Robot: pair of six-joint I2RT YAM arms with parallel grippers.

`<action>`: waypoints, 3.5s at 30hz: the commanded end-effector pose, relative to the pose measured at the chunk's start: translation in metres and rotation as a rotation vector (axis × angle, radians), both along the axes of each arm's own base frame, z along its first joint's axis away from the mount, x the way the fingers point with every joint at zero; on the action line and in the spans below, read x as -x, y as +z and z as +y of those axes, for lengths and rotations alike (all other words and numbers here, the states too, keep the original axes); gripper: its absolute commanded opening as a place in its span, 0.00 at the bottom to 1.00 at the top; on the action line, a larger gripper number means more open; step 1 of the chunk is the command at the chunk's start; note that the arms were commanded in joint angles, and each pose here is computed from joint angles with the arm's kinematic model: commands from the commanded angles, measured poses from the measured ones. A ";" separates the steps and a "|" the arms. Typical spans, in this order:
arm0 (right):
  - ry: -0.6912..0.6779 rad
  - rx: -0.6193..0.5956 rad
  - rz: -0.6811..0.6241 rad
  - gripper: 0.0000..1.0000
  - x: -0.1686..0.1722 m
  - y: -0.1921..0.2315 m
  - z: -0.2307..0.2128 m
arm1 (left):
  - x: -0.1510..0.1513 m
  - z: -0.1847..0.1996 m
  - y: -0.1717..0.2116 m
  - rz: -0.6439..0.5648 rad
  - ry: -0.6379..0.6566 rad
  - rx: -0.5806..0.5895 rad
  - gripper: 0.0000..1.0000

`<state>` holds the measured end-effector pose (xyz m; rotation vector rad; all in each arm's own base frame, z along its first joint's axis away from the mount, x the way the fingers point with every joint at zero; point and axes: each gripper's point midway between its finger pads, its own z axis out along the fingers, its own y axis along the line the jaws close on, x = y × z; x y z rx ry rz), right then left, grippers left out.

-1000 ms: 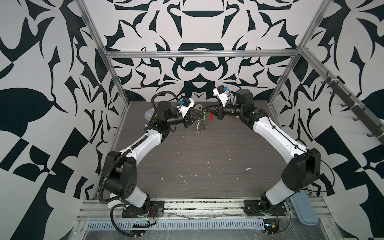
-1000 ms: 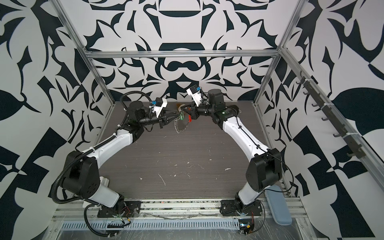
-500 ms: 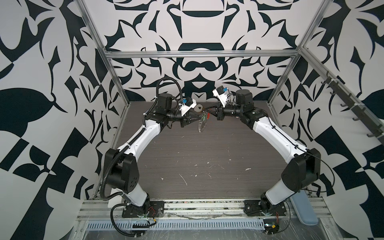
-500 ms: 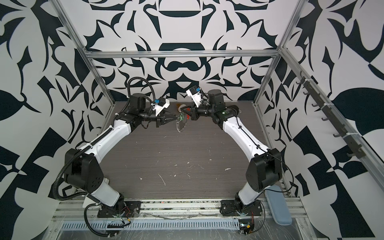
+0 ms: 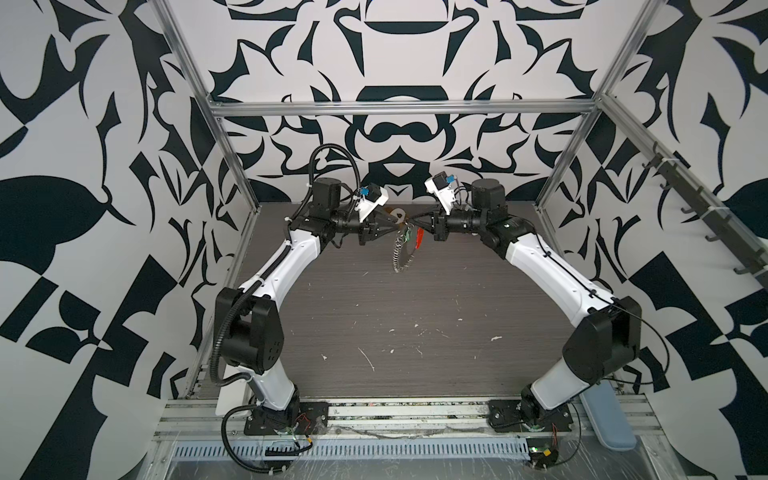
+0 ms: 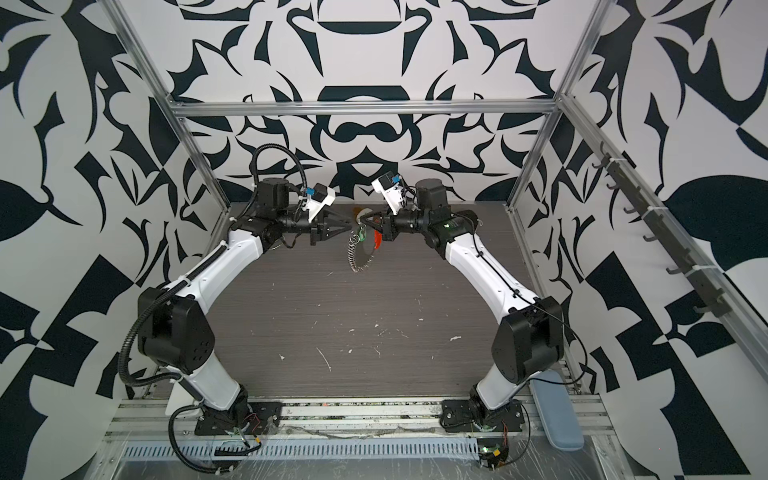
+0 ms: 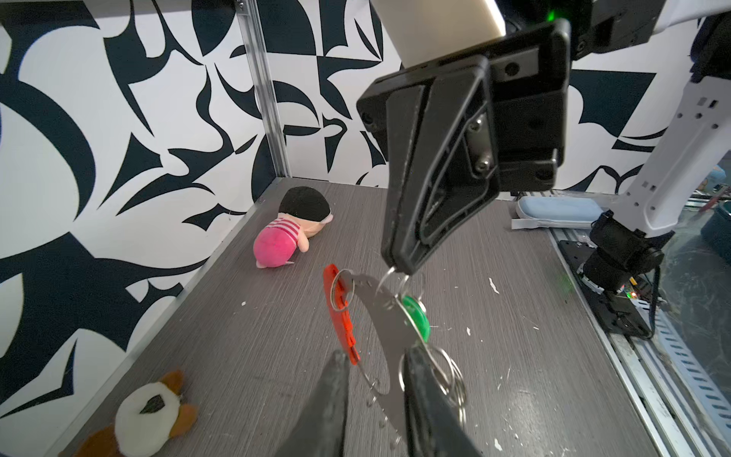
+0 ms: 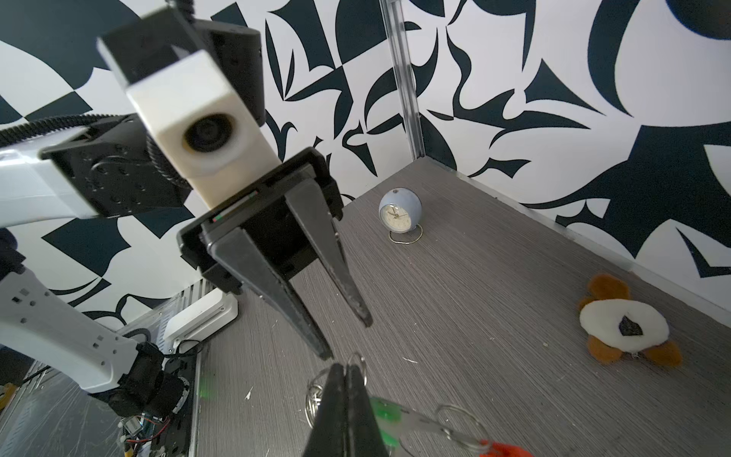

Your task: Put the keys on the keyring

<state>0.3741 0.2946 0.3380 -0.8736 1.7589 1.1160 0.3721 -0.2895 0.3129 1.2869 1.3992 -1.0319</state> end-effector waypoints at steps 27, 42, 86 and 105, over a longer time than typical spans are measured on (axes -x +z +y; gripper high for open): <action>0.045 -0.061 -0.107 0.00 0.017 0.042 0.005 | 0.002 -0.022 0.019 0.068 -0.140 0.078 0.28; 0.025 -0.062 -0.109 0.00 0.013 0.042 0.004 | 0.011 -0.027 0.015 0.118 -0.189 0.086 0.00; -0.010 -0.551 0.315 0.14 -0.039 0.049 0.010 | -0.023 -0.016 0.092 -0.053 0.216 0.765 0.00; -0.164 -0.489 0.276 0.20 -0.047 0.041 -0.035 | -0.023 -0.024 0.090 -0.057 0.219 0.769 0.00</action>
